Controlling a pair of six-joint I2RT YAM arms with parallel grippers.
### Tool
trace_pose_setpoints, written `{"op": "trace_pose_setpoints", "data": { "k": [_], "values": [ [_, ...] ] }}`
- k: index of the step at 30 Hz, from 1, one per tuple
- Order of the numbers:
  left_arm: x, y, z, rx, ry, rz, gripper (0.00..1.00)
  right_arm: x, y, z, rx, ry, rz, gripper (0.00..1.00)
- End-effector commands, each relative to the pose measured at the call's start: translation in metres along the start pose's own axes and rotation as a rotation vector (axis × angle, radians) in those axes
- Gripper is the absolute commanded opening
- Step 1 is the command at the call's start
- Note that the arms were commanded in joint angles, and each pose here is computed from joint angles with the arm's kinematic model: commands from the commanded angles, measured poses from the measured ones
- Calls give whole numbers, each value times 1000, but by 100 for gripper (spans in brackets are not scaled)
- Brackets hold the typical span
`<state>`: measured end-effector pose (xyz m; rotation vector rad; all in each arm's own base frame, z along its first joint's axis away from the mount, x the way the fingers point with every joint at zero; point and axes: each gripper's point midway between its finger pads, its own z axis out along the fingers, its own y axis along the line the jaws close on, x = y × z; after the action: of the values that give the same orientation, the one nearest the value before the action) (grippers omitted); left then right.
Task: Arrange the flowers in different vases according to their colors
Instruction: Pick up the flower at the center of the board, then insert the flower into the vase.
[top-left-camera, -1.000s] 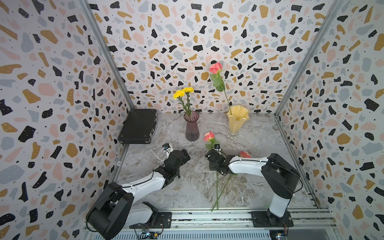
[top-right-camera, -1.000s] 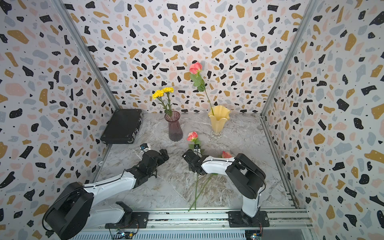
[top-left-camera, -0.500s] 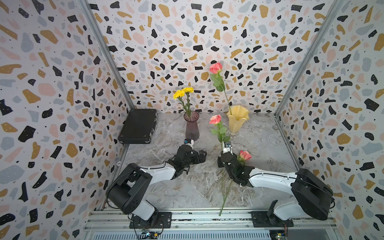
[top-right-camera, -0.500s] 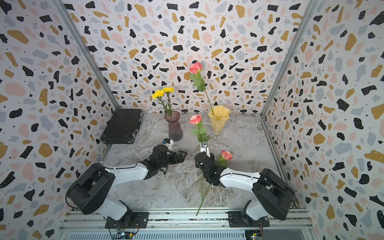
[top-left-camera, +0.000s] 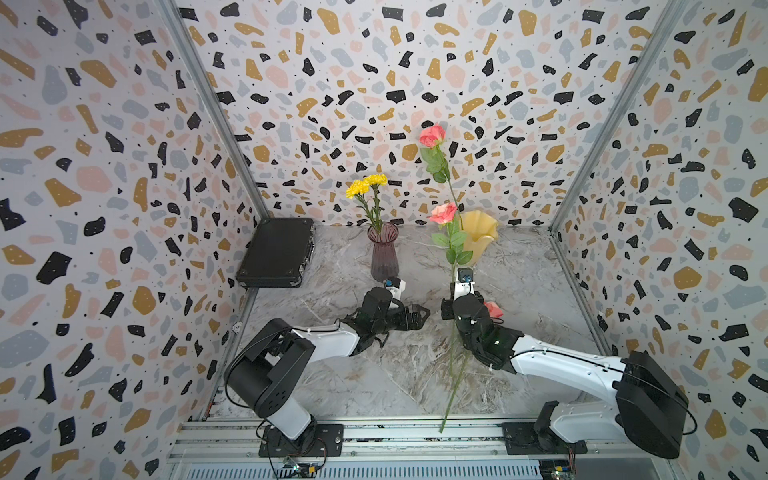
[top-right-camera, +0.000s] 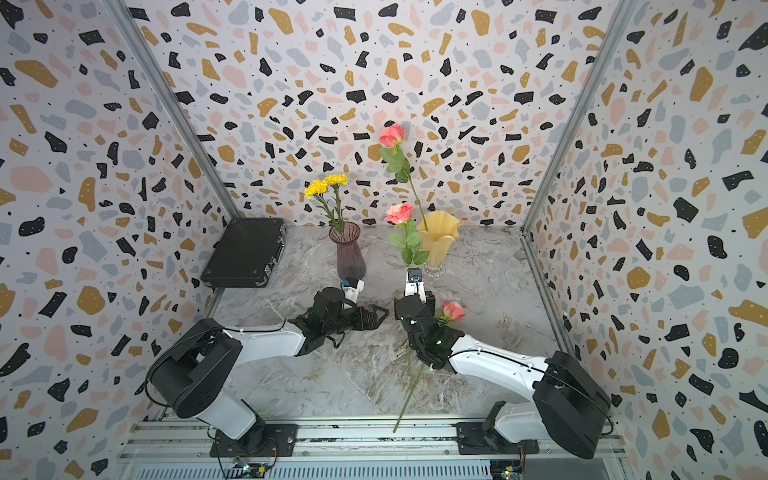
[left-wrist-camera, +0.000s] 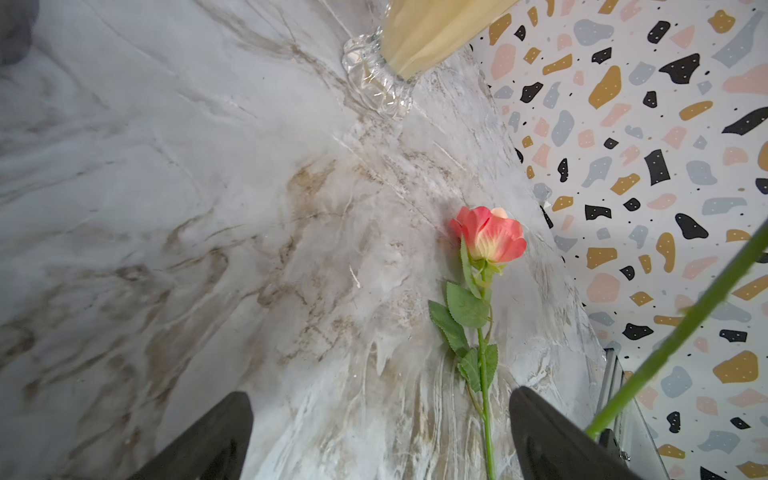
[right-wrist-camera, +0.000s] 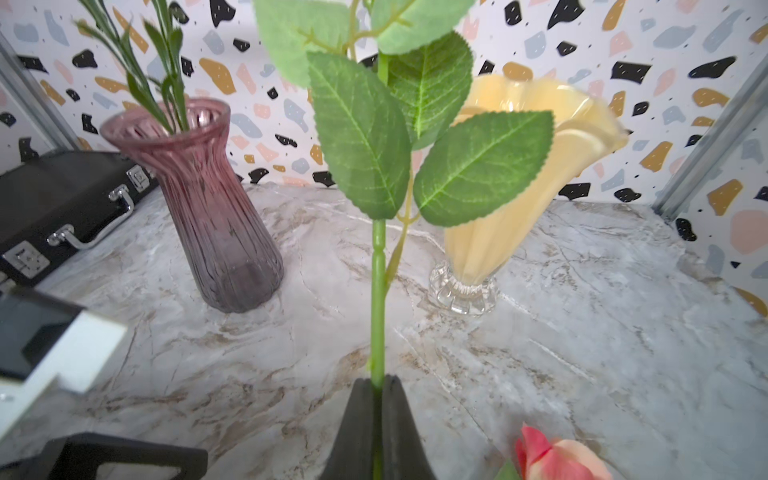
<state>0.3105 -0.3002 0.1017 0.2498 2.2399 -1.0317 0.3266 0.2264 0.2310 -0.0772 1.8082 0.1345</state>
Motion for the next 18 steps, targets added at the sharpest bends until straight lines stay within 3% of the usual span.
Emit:
{"op": "trace_pose_setpoints", "data": {
  "k": [1,9,18],
  "values": [
    [-14,-1,-3,-50,-46,37,100,-62,-14,-19,54,-71,60,0],
    [-20,8,-12,-104,-99,38,99,-174,-38,-49,107,-227,117,0],
    [-26,12,-35,-137,-188,42,99,-237,-90,-49,277,-358,252,0]
  ]
}}
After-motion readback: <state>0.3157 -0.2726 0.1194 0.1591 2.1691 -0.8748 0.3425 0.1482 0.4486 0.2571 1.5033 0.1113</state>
